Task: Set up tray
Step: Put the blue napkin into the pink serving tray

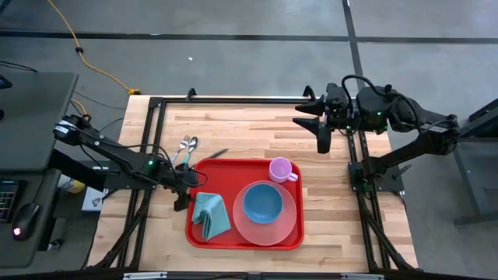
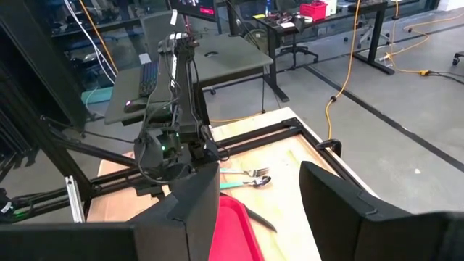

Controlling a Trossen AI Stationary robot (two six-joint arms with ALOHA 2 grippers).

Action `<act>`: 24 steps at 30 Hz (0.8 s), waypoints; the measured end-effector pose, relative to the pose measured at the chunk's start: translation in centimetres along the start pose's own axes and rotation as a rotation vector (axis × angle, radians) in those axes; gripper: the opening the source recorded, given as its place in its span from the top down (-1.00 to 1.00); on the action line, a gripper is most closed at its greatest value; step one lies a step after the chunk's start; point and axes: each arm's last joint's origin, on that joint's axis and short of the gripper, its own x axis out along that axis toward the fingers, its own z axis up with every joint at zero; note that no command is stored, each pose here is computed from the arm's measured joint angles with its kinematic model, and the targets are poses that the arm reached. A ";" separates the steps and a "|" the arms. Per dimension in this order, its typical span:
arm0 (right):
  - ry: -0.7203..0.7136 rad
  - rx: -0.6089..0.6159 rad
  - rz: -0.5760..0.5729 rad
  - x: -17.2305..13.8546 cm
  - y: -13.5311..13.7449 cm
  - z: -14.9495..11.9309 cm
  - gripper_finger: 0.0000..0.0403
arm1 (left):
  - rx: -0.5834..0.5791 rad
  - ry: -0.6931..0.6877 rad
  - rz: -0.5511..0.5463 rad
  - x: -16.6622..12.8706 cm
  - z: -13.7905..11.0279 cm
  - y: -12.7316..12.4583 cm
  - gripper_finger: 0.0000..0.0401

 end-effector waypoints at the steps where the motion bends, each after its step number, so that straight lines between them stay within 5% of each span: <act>1: 0.001 0.000 0.001 0.0 0.0 0.0 0.16 | 0.007 -0.007 -0.006 0.0 0.1 -0.1 -0.50; 24: 0.021 -0.014 0.013 0.0 0.0 -0.2 0.16 | 0.022 0.086 0.061 4.5 0.3 -0.5 -0.42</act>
